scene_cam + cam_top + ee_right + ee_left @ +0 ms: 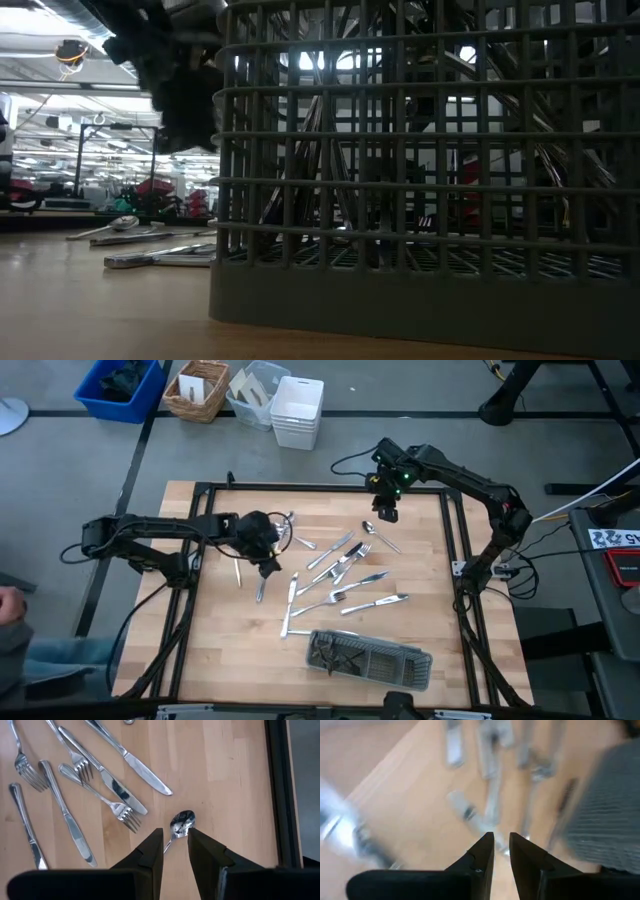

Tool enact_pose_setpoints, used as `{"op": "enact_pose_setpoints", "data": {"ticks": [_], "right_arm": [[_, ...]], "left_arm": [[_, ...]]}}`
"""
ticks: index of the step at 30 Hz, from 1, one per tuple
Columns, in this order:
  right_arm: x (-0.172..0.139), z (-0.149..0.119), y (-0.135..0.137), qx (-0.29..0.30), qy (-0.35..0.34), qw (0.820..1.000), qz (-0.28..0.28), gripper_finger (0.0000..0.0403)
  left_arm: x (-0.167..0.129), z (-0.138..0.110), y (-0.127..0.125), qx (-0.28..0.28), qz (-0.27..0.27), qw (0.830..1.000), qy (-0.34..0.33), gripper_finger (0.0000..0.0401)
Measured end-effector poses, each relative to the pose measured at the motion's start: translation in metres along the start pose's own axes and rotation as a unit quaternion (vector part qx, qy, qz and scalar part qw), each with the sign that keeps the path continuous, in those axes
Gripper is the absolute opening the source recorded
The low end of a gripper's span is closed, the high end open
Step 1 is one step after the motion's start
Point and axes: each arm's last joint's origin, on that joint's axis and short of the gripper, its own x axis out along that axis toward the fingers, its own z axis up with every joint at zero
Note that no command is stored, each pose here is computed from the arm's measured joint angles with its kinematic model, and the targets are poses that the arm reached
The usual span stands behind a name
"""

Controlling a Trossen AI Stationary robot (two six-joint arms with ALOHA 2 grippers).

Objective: Sort silverware
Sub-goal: Put the knife into the gray silverware rack

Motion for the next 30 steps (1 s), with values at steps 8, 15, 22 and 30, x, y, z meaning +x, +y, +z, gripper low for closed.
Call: {"op": "enact_pose_setpoints", "data": {"ticks": [8, 15, 22, 30], "right_arm": [[0.0, 0.0, 0.0, 0.002, 0.0, 1.0, 0.0, 0.0092], [0.0, 0.0, 0.0, 0.002, 0.0, 1.0, 0.0, 0.0092], [0.0, 0.0, 0.0, 0.002, 0.0, 1.0, 0.0, 0.0092], [0.0, 0.0, 0.0, 0.002, 0.0, 1.0, 0.0, 0.0092]], "left_arm": [[-0.004, -0.021, 0.018, -0.095, 0.166, 0.98, 0.056, 0.0053], [-0.003, -0.02, 0.02, -0.018, 0.189, 0.98, 0.06, 0.0067], [0.016, -0.026, 0.031, -0.046, 0.199, 0.977, 0.064, 0.0124], [0.029, -0.026, 0.035, -0.066, 0.201, 0.976, 0.061, 0.0143]]}}
